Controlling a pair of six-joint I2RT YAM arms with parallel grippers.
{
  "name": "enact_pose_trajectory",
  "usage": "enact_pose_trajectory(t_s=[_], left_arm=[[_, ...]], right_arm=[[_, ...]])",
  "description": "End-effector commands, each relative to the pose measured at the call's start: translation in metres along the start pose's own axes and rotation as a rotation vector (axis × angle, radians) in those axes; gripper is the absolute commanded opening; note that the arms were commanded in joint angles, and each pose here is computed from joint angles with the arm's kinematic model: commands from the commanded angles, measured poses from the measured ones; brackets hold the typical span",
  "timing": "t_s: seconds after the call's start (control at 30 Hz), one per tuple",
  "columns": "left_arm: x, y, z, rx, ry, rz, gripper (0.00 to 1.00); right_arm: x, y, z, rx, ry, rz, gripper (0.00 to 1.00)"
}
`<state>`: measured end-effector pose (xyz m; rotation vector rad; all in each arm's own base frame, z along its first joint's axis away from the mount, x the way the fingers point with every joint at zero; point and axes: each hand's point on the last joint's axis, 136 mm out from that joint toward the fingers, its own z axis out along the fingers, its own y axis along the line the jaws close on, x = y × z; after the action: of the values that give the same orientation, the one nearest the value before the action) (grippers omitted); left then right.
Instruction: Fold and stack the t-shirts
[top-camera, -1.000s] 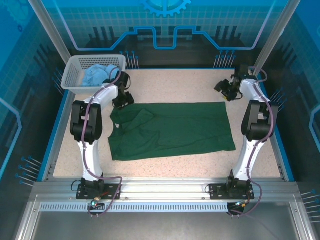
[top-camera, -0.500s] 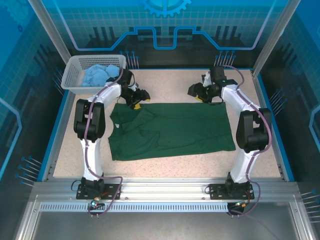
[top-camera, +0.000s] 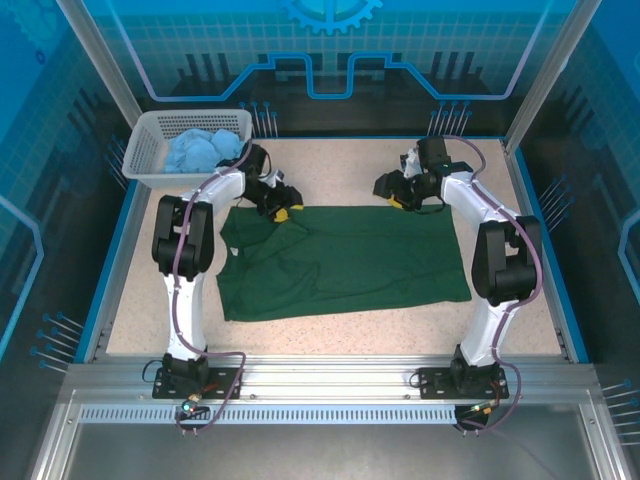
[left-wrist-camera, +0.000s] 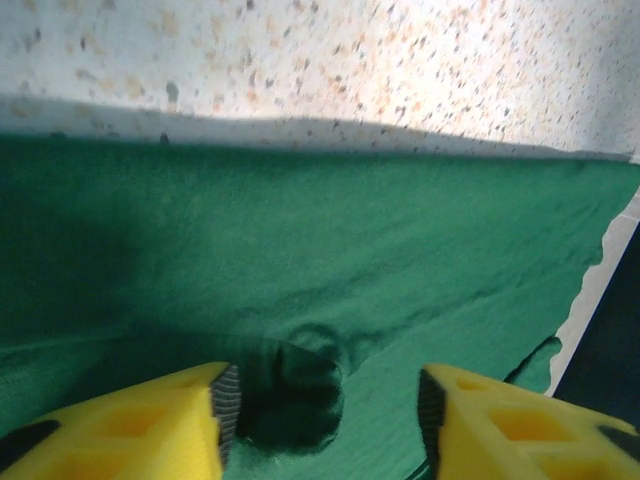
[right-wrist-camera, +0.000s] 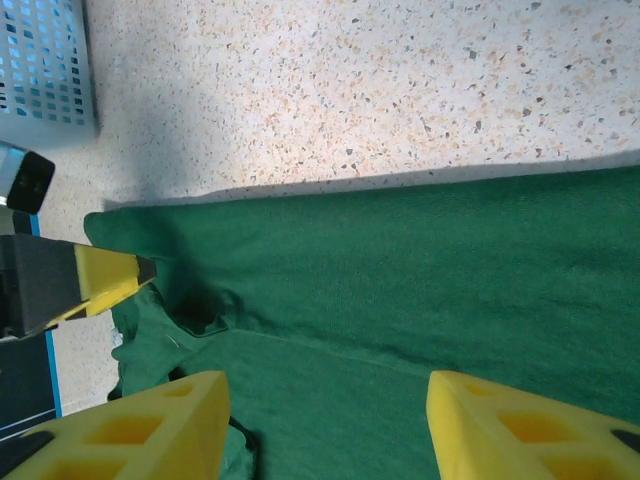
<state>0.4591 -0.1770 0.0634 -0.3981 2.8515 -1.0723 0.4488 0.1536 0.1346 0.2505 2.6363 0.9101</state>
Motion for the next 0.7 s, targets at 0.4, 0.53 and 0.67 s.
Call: enact_pose_trajectory(t_s=[0.4, 0.53, 0.67], left_arm=[[0.028, -0.014, -0.016, 0.085, 0.003, 0.061, 0.36], [0.034, -0.018, -0.011, 0.089, 0.019, 0.063, 0.33], [0.049, -0.014, -0.001, 0.080, 0.047, 0.059, 0.28]], right_arm=[[0.010, 0.015, 0.004, -0.038, 0.050, -0.035, 0.54], [0.011, 0.016, 0.008, -0.035, 0.058, -0.033, 0.54], [0.013, 0.015, 0.010, -0.031, 0.064, -0.029, 0.53]])
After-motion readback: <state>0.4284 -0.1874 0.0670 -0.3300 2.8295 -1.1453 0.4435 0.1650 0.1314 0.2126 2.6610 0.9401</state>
